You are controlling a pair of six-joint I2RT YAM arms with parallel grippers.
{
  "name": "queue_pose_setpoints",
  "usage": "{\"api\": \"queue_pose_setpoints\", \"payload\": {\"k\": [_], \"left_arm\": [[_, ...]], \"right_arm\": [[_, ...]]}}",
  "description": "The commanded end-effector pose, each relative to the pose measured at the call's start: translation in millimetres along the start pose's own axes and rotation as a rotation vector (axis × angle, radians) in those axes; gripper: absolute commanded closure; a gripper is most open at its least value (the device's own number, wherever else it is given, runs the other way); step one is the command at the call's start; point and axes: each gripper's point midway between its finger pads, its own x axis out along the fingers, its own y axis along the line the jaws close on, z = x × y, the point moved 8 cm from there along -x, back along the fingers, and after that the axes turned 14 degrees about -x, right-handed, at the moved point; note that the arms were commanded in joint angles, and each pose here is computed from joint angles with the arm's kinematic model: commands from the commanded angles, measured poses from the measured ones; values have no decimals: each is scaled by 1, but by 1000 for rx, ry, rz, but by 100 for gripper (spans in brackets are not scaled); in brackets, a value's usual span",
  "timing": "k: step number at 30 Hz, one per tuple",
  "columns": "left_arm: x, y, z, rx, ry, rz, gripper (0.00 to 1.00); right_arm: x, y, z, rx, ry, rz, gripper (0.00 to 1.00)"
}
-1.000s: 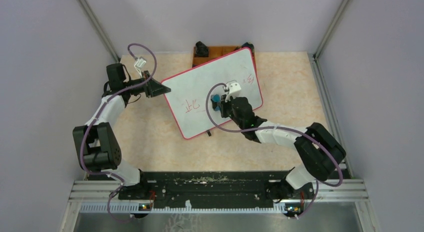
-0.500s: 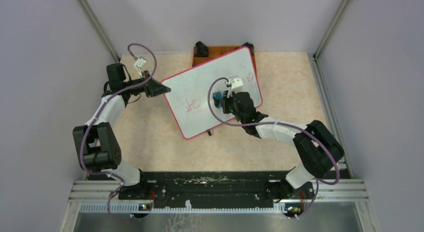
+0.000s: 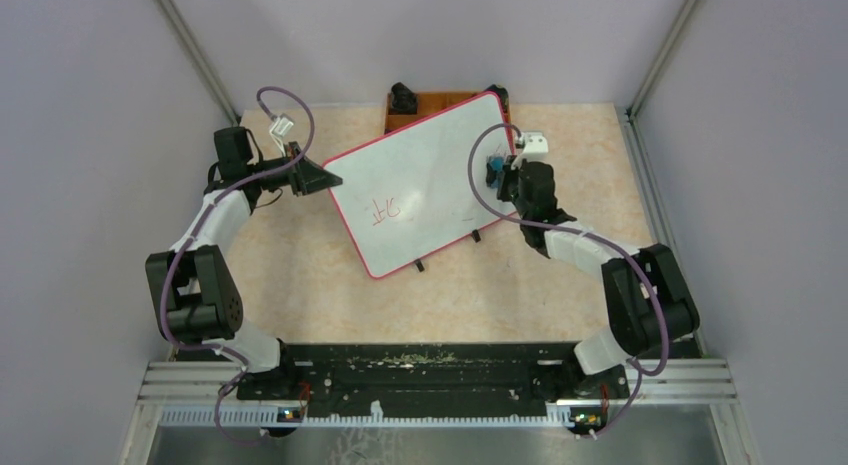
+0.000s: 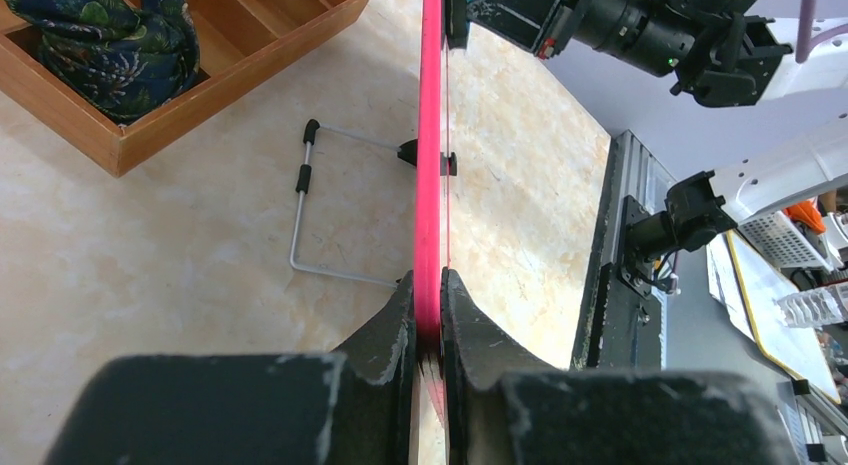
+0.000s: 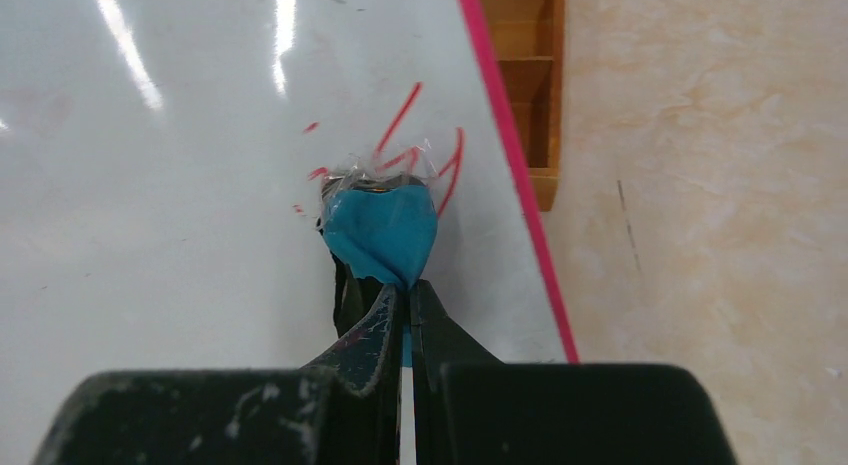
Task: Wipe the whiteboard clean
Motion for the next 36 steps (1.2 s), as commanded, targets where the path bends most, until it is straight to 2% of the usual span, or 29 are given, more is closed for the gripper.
{"api": "queue_pose_setpoints", "payload": {"k": [1,7,15,25,31,36], "left_arm": [[2,3,5,96,1,-3,100],[1,4,4,94,3,-1,100],[2,4,4,93,4,-3,100],[1,4,4,94,6,-1,100],[2,4,4,92,7,-3,100],[1,2,5,95,5,-1,100]], "right_arm": [[3,-32,9,3,-22,-111,100],[17,-32,27,-15,-28,-91,100],[15,-10,56,31,-120,49,100],[24,1,98,0,-173,98,100],[45,4,119,-16,-151,115,100],[60,0,96,-32,-81,84,100]]}}
